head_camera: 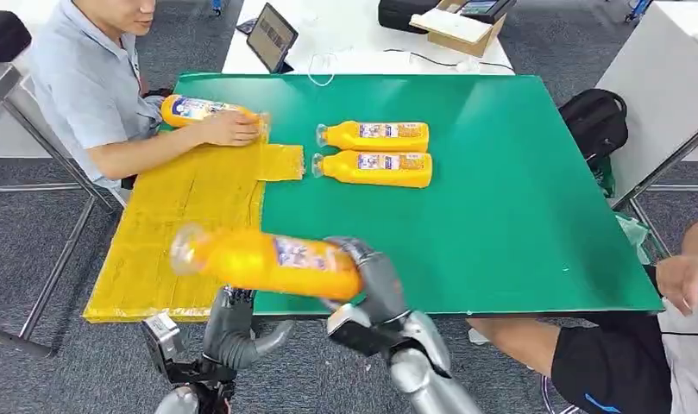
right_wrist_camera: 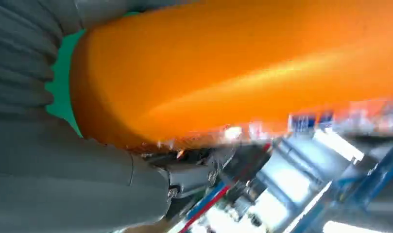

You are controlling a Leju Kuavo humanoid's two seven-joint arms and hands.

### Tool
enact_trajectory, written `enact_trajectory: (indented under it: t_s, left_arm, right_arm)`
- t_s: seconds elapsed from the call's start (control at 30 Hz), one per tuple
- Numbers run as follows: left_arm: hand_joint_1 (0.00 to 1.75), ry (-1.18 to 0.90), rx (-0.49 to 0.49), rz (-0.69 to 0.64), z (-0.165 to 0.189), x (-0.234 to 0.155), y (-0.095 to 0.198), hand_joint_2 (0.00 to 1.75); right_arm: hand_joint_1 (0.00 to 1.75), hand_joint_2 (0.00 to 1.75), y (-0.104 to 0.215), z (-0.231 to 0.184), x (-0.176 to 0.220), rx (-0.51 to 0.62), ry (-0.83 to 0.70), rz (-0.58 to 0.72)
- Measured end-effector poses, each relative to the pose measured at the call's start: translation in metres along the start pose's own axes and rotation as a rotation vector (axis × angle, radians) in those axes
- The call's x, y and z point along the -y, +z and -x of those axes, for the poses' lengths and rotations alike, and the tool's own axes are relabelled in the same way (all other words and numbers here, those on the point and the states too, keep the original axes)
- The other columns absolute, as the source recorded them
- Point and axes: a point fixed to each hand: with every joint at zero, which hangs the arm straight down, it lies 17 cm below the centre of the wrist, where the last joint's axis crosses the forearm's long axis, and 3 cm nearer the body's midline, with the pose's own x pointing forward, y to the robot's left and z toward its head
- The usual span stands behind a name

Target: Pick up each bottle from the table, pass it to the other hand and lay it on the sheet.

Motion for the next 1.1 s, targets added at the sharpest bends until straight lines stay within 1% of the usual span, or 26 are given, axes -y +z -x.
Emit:
enact_trajectory:
  t_s: [0.07, 0.2, 0.33, 0.4, 0.43, 0.47, 0.5, 0.53, 0.57, 0.6, 0.63, 0.67, 0.7, 0.73, 0.8, 0.83, 0.87, 0.93, 1.0, 1.03, 1.1]
  left_arm:
    - [0.0, 0.031, 0.002, 0.02, -0.002, 0.004, -0.002, 1.75]
    - [0.0, 0.114, -0.02, 0.046, -0.002, 0.009, -0.004, 1.75]
    - [0.0, 0.221, -0.07, 0.072, 0.005, 0.012, -0.004, 1.75]
    - [0.0, 0.237, -0.093, 0.074, 0.011, 0.01, -0.003, 1.75]
    - [0.72, 0.242, -0.1, 0.071, 0.014, 0.009, -0.002, 1.75]
    - [0.72, 0.244, -0.107, 0.069, 0.016, 0.008, -0.002, 1.75]
    - [1.48, 0.242, -0.112, 0.066, 0.018, 0.007, -0.002, 1.75]
    - [1.75, 0.236, -0.116, 0.056, 0.02, 0.004, -0.002, 1.75]
    - [1.75, 0.229, -0.117, 0.047, 0.021, 0.002, -0.003, 1.75]
    - [1.75, 0.225, -0.118, 0.041, 0.022, 0.001, -0.003, 1.75]
    - [1.75, 0.22, -0.119, 0.035, 0.022, 0.0, -0.003, 1.75]
    - [1.75, 0.212, -0.12, 0.029, 0.023, -0.001, -0.003, 1.75]
    - [1.75, 0.207, -0.12, 0.023, 0.024, -0.002, -0.003, 1.75]
    - [1.75, 0.201, -0.122, 0.014, 0.024, -0.004, -0.004, 1.75]
    - [1.75, 0.19, -0.125, 0.0, 0.025, -0.007, -0.004, 1.75]
    - [1.75, 0.184, -0.131, -0.009, 0.027, -0.009, -0.005, 1.75]
    - [1.52, 0.18, -0.137, -0.02, 0.028, -0.011, -0.005, 1.75]
    - [1.54, 0.19, -0.155, -0.051, 0.031, -0.016, -0.006, 1.75]
    - [1.62, 0.245, -0.177, -0.097, 0.035, -0.021, -0.006, 1.75]
    - [1.75, 0.268, -0.187, -0.12, 0.037, -0.024, -0.006, 1.75]
    - [1.75, 0.291, -0.195, -0.167, 0.038, -0.031, -0.007, 1.75]
  right_arm:
    - [1.75, 1.75, 0.001, -0.009, -0.022, 0.014, -0.013, -0.043]
    - [1.75, 1.75, 0.003, -0.027, -0.055, 0.055, -0.026, -0.1]
    - [1.75, 1.75, 0.003, -0.033, -0.07, 0.065, -0.053, -0.122]
    - [1.75, 1.75, 0.004, -0.032, -0.074, 0.059, -0.06, -0.131]
    - [1.75, 1.75, 0.005, -0.031, -0.076, 0.054, -0.064, -0.135]
    - [1.75, 1.75, 0.006, -0.029, -0.078, 0.049, -0.067, -0.14]
    - [1.75, 1.75, 0.006, -0.027, -0.079, 0.04, -0.073, -0.143]
    - [1.73, 1.75, 0.006, -0.025, -0.082, 0.027, -0.086, -0.146]
    - [1.75, 1.75, 0.006, -0.023, -0.084, 0.015, -0.097, -0.148]
    - [1.69, 1.75, 0.006, -0.022, -0.086, 0.008, -0.104, -0.15]
    - [1.41, 1.75, 0.006, -0.021, -0.088, 0.002, -0.107, -0.153]
    - [0.73, 1.75, 0.006, -0.02, -0.089, 0.0, -0.108, -0.157]
    - [0.73, 1.75, 0.006, -0.019, -0.091, -0.004, -0.11, -0.16]
    - [0.0, 1.75, 0.007, -0.017, -0.094, -0.015, -0.114, -0.168]
    - [0.0, 1.75, 0.01, -0.014, -0.098, -0.032, -0.113, -0.176]
    - [0.0, 0.0, 0.011, -0.012, -0.099, -0.039, -0.106, -0.176]
    - [0.0, 0.0, 0.012, -0.011, -0.099, -0.043, -0.093, -0.171]
    - [0.0, 0.0, 0.014, -0.012, -0.098, -0.035, -0.048, -0.149]
    - [0.0, 0.0, 0.014, -0.013, -0.091, -0.017, 0.015, -0.106]
    - [0.0, 0.0, 0.015, -0.015, -0.088, -0.006, 0.04, -0.086]
    - [0.0, 0.0, 0.017, -0.019, -0.086, 0.016, 0.069, -0.065]
